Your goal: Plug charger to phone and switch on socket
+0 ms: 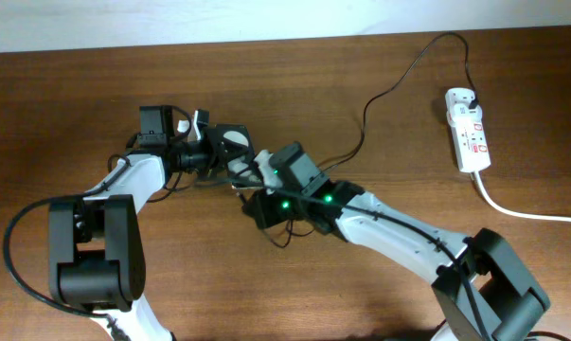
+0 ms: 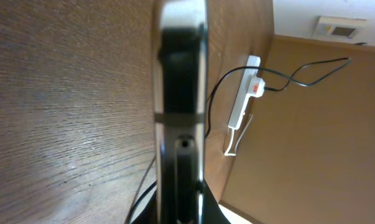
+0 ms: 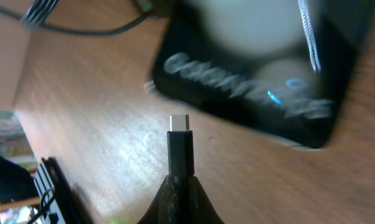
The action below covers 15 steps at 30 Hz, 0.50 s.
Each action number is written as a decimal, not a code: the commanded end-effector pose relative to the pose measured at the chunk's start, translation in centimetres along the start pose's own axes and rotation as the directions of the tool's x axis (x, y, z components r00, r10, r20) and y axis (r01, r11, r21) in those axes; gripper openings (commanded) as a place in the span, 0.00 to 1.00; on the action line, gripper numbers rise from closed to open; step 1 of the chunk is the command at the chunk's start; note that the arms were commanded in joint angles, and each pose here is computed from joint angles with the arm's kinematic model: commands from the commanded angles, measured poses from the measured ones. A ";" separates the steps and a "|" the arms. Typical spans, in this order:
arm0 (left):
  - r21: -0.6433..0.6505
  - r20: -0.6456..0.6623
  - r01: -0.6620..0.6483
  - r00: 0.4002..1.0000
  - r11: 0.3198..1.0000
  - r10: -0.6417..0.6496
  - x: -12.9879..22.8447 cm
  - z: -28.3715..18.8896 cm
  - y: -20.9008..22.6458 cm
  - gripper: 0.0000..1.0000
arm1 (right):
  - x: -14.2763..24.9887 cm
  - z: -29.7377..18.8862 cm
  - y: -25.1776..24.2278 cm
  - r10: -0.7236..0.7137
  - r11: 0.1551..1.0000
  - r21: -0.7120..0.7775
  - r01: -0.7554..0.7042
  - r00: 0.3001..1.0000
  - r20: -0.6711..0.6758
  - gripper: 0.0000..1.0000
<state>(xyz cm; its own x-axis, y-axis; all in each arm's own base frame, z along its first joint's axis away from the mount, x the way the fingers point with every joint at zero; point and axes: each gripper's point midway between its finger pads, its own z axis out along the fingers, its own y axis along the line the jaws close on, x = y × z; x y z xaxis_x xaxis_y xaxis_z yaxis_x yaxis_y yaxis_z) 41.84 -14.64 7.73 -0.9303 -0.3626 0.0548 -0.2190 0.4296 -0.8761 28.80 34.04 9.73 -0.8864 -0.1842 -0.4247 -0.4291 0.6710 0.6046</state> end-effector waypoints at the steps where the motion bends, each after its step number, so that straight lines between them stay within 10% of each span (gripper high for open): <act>1: 0.086 -0.007 -0.049 0.999 0.995 0.050 -0.1 -1.4 -2.2 0.00 | 0.2 -0.5 0.3 0.019 1.000 -0.024 -0.019 1.000 -0.015 0.04; 15: 0.096 0.018 -0.037 0.999 0.995 0.035 -1.0 -2.6 -1.8 0.00 | -0.9 -0.6 1.0 0.021 0.998 -0.056 -0.019 0.999 0.025 0.04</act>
<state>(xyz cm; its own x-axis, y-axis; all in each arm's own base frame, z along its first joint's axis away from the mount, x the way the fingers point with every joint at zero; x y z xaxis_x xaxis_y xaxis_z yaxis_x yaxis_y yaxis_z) 42.63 -12.32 8.61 -0.9176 -0.3942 0.0514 -0.2137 0.3799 -0.9000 28.85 34.10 10.11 -0.8995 -0.1659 -0.4043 -0.4074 0.6530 0.6385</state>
